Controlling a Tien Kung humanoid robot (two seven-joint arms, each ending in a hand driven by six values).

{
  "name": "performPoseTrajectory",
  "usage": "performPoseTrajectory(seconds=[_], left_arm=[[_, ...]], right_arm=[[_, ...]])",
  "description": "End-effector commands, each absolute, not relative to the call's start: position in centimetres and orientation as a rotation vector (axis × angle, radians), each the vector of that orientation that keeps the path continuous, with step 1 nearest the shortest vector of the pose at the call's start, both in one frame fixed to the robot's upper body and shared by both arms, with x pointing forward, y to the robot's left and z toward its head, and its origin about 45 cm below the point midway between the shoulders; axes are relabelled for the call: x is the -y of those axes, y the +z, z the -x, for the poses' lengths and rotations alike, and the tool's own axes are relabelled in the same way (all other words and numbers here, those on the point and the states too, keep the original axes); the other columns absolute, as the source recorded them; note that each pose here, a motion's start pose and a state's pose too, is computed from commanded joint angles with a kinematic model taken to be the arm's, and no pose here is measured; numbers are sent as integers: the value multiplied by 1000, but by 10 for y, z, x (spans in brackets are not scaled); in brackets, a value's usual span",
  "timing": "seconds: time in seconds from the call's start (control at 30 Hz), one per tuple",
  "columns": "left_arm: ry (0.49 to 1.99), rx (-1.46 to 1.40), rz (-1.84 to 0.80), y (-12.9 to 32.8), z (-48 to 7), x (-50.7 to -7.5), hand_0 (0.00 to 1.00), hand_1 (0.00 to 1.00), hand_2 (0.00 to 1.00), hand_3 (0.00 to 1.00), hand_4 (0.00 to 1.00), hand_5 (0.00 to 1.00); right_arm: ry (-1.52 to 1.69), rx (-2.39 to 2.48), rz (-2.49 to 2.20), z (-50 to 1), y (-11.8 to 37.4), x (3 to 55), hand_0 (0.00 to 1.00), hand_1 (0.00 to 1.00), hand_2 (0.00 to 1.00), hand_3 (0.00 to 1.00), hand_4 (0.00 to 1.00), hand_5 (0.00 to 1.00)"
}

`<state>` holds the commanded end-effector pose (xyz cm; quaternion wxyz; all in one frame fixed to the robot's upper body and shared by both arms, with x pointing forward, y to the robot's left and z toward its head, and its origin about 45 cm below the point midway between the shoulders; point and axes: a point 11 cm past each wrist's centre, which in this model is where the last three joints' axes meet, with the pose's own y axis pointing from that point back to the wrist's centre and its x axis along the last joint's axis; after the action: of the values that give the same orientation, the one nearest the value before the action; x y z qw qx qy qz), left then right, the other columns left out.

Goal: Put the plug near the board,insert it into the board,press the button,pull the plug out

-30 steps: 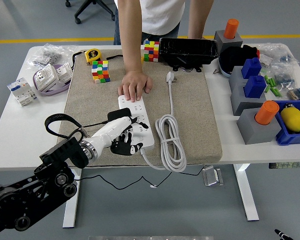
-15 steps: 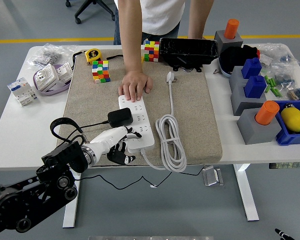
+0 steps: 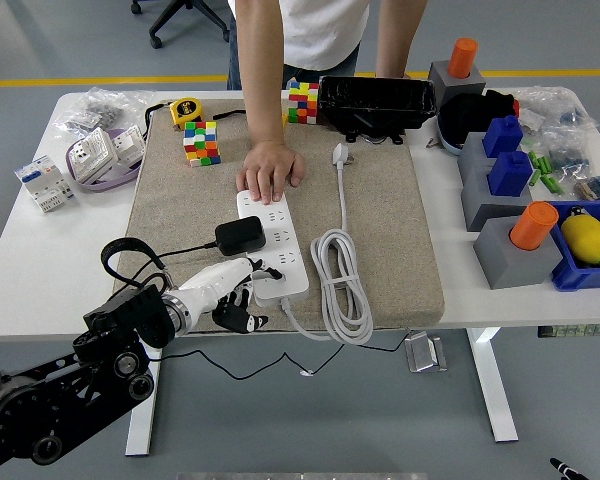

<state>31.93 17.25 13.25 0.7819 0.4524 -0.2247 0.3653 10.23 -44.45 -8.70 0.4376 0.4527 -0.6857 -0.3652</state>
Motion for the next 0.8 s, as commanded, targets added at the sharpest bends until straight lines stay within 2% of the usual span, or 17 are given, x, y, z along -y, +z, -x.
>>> performPoseTrajectory(seconds=[0.23, 0.27, 0.43, 0.47, 0.63, 0.67, 0.8], left_arm=[[872, 452, -819, 146, -326, -170, 68, 90, 160, 704, 755, 2], [895, 442, -774, 150, -328, -170, 149, 120, 274, 625, 737, 109], [1026, 403, -563, 166, -337, -170, 149, 120, 274, 625, 737, 109], [1060, 389, -521, 168, -339, -172, 228, 227, 354, 549, 794, 195], [1182, 280, -399, 168, -345, -184, 228, 227, 354, 549, 794, 195], [1192, 238, -400, 165, -346, -187, 402, 538, 549, 538, 810, 235], [1226, 222, -398, 159, -350, -193, 402, 538, 549, 538, 810, 235]], right_arm=[[-912, 1705, -1124, -101, -88, 444, 605, 641, 644, 554, 953, 493], [-913, 1705, -1123, -100, -88, 444, 605, 641, 644, 553, 953, 494], [-913, 1707, -1124, -101, -88, 444, 605, 641, 644, 553, 953, 494], [-914, 1708, -1124, -101, -88, 444, 605, 641, 644, 553, 953, 493], [-916, 1709, -1122, -101, -88, 443, 605, 641, 644, 553, 953, 493], [-917, 1709, -1122, -101, -88, 443, 605, 641, 644, 553, 953, 494], [-918, 1709, -1124, -101, -88, 443, 605, 641, 644, 553, 953, 494]])
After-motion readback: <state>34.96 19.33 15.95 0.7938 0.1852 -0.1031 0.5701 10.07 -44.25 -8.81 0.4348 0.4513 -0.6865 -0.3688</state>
